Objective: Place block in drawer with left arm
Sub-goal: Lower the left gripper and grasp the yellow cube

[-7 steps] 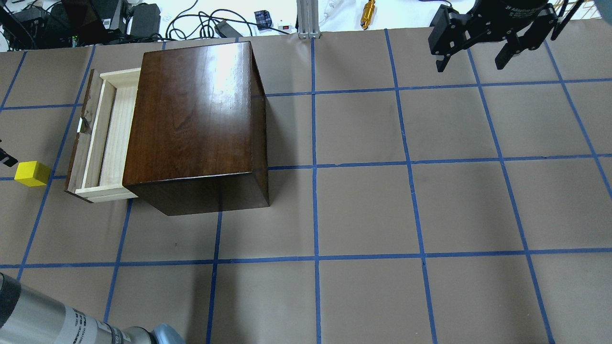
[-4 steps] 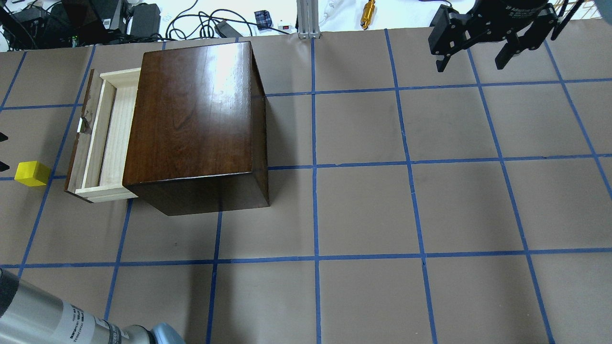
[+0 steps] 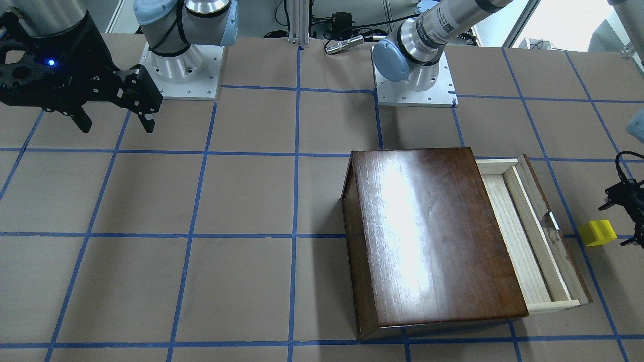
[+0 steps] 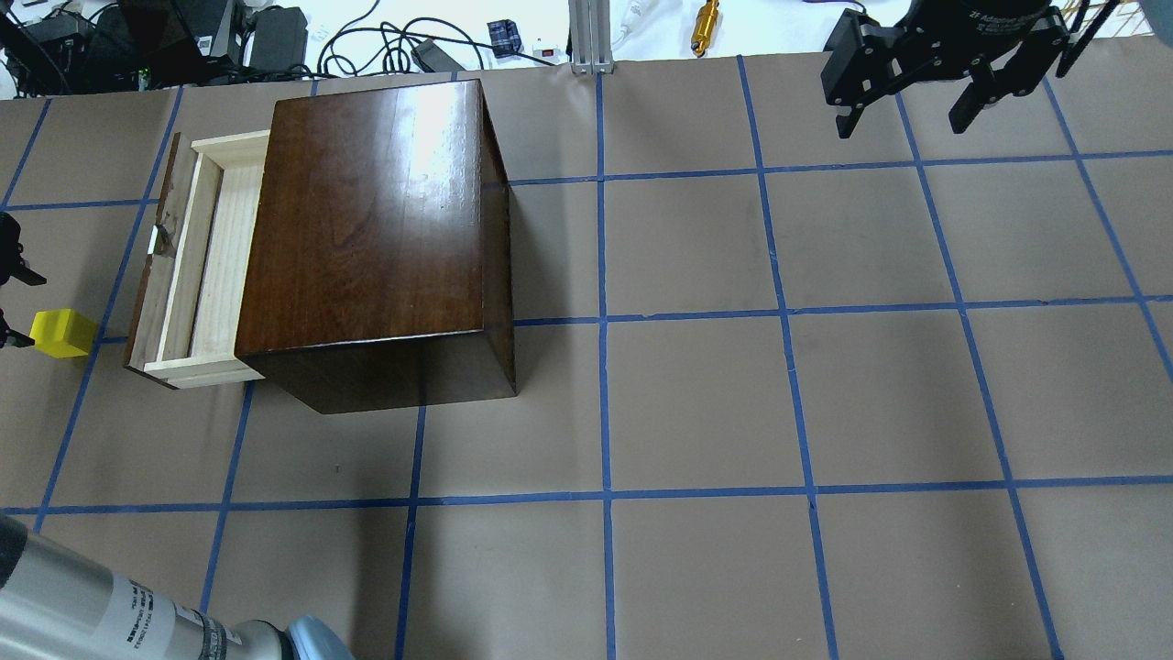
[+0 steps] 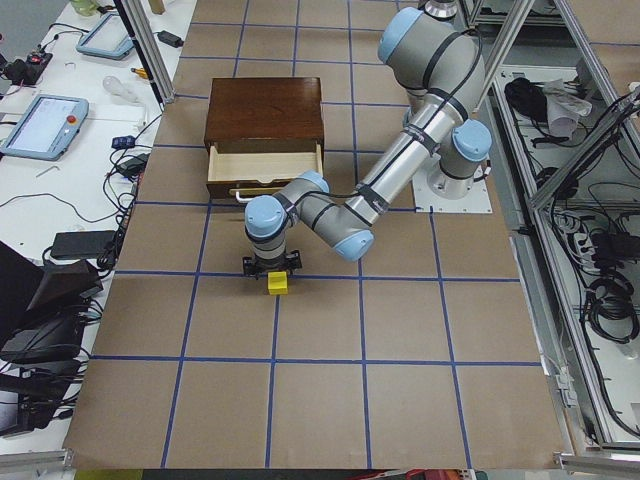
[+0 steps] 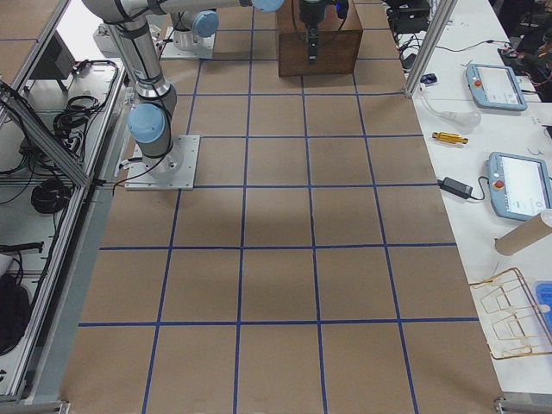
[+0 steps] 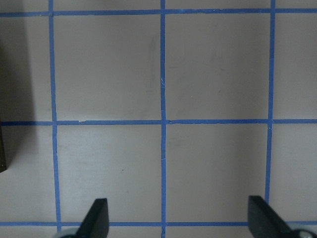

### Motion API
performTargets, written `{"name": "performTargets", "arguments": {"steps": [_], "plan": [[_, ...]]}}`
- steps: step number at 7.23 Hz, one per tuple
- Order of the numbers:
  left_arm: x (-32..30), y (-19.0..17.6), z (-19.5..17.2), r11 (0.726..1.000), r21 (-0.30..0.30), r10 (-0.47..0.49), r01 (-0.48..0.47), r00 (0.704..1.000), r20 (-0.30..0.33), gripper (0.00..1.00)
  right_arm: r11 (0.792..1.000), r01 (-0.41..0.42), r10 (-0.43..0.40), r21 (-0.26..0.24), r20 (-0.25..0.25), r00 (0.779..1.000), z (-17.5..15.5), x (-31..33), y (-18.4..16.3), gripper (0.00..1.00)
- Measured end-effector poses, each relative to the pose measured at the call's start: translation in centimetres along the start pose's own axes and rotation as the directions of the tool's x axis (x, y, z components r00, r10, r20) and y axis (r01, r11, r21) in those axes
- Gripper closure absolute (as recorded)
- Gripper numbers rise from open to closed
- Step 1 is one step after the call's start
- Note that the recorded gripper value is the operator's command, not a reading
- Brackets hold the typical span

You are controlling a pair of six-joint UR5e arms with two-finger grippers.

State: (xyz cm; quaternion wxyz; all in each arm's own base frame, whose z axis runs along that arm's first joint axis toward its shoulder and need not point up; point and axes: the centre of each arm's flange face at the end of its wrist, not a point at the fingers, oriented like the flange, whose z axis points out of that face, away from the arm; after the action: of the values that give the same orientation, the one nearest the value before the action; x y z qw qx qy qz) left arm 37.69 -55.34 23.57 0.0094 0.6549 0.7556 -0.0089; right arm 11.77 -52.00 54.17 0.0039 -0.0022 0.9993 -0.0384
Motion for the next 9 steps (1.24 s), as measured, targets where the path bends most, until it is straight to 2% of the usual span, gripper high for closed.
{"name": "performTargets", "arguments": {"steps": [3,9], "plan": [[0.9,0.4,1.4,0.998,0.042,0.041,-0.042,0.999,0.003,0.00,1.000,0.000,0.000,0.000,0.000,1.000,0.0,0.0,0.0,0.00],[1.1,1.2,4.6,0.998,0.052,0.032,-0.032,0.999,-0.003,0.03,1.000,0.000,0.000,0.001,-0.001,1.000,0.0,0.0,0.0,0.00]]}}
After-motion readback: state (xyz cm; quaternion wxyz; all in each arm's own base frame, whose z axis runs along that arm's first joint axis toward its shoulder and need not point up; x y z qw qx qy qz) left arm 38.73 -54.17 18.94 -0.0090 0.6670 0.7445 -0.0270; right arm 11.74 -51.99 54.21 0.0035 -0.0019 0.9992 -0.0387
